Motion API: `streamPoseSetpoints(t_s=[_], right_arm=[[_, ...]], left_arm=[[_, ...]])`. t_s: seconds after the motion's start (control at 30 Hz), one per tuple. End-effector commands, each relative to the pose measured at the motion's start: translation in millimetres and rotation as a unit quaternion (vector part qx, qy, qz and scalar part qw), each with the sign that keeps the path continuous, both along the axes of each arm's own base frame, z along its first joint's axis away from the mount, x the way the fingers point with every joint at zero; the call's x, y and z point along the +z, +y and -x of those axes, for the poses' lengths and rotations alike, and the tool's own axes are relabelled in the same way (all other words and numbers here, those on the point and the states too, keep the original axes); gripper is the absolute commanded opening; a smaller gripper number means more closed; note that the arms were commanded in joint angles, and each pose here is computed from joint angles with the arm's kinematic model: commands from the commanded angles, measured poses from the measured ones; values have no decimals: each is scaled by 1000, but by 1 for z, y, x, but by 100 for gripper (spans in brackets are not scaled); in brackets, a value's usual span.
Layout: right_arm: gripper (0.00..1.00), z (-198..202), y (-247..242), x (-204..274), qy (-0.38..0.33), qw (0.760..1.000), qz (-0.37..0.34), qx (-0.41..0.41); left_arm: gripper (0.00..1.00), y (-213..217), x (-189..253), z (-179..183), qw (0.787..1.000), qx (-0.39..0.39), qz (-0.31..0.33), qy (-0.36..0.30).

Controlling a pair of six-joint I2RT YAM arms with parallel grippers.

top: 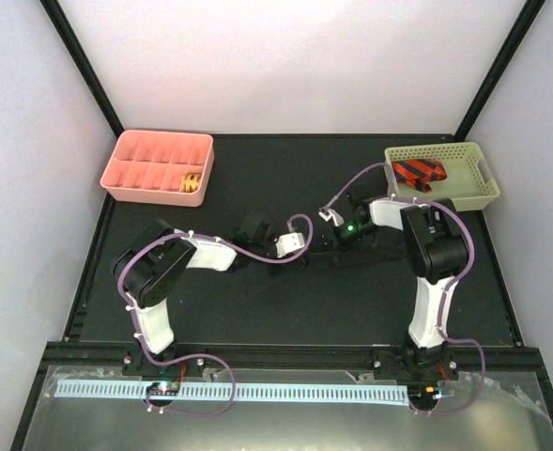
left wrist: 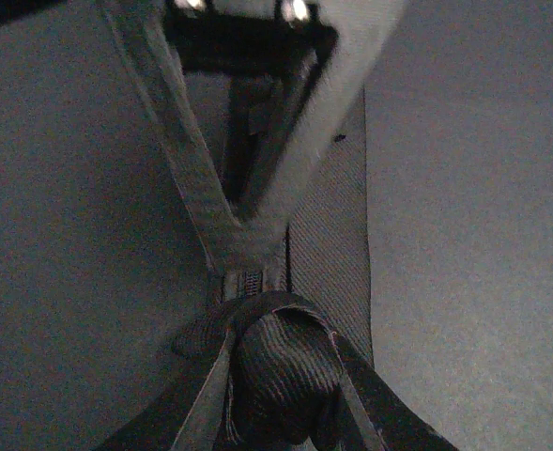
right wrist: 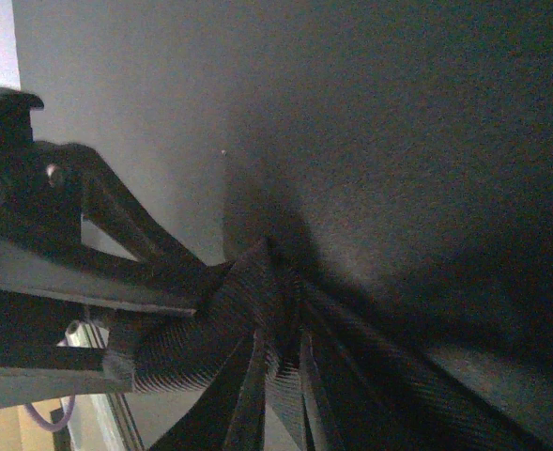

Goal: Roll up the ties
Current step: Roll the tie at the center of the board.

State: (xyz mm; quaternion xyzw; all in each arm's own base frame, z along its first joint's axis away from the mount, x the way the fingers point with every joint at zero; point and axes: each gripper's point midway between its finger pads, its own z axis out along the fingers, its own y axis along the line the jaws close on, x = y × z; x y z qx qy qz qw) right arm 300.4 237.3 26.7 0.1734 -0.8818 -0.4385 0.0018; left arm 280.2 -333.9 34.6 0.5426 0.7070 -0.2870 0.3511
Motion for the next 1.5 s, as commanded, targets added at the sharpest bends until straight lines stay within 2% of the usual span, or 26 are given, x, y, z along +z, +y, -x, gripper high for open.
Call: streamPoseSetpoints(t_s=[0.0, 0.1, 0.23, 0.57, 0.77, 0.97, 1.03, 1.23, 1.27, 1.33, 1.47], right_arm=[[34, -8, -10, 35, -25, 999, -31, -2], [39, -3, -5, 49, -22, 998, -63, -7], [41, 1, 6, 52, -9, 997, -81, -4], [40, 10, 23, 26, -2, 999, -50, 18], [35, 13, 16, 11, 3, 1000, -11, 20], [36, 22, 7, 9, -1, 999, 13, 29], [31, 22, 7, 10, -4, 1000, 13, 29], [4, 19, 7, 3, -3, 999, 20, 30], [2, 20, 7, 2, -2, 999, 21, 31], [2, 21, 5, 0, -2, 999, 24, 34], [1, 22, -1, -5, -10, 999, 36, 37]], left_arm=[[24, 14, -19, 7, 996, -4, -89, 6], [24, 11, -22, 5, 994, -1, -108, 4], [24, 7, -24, 4, 992, 0, -124, -1], [25, 5, -34, 9, 990, -5, -143, 7], [25, 3, -33, 7, 990, -4, -144, 7], [25, 4, -37, 8, 989, -3, -148, 9], [25, 4, -37, 8, 989, -3, -149, 9], [26, 1, -36, 6, 989, -2, -148, 10], [27, 1, -36, 6, 989, -1, -148, 10], [32, 2, -36, 5, 989, 2, -148, 11], [51, -2, -27, 6, 992, -3, -122, 11]])
